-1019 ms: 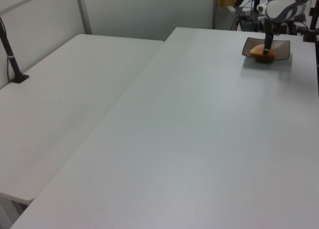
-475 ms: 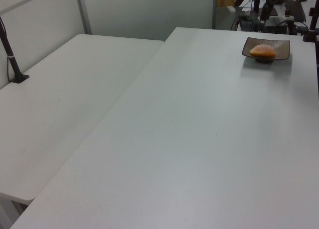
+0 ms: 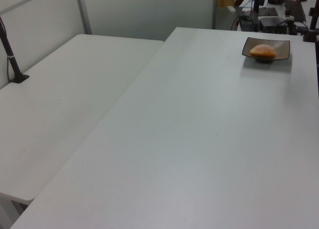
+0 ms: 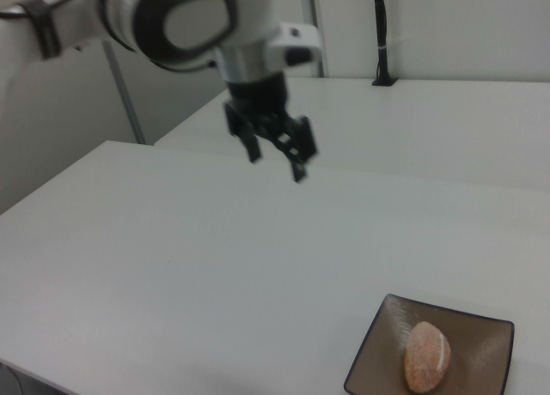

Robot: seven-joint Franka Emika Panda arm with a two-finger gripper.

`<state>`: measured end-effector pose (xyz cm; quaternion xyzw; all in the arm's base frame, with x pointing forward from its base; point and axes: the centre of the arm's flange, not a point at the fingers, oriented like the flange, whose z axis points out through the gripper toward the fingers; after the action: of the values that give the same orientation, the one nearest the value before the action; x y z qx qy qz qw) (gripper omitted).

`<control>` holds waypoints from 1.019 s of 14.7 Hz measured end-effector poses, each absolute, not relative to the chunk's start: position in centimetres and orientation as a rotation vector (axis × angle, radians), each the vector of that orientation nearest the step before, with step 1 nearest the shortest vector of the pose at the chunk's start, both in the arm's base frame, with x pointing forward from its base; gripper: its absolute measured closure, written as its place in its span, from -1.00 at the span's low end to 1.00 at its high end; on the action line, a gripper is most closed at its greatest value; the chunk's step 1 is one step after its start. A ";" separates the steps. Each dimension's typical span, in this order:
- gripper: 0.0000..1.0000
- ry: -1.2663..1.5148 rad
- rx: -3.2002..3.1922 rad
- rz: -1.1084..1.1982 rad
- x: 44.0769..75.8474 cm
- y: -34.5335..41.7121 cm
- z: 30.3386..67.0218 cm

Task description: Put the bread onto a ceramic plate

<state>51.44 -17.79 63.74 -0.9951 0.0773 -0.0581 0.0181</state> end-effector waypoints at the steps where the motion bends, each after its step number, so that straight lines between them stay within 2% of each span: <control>1: -1.00 0.237 -3.081 -0.180 51.4 -15.4 64.9; 3: -1.00 0.213 -3.072 -0.182 51.9 -10.5 65.9; 8: -1.00 0.040 -3.077 -0.139 53.3 0.8 65.0; 12: -1.00 -0.068 -3.081 -0.079 54.5 4.0 62.5; 15: -1.00 -0.176 -3.078 -0.120 56.0 4.3 60.9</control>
<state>56.04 4.27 60.94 -0.9972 -0.0570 -0.0388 0.0281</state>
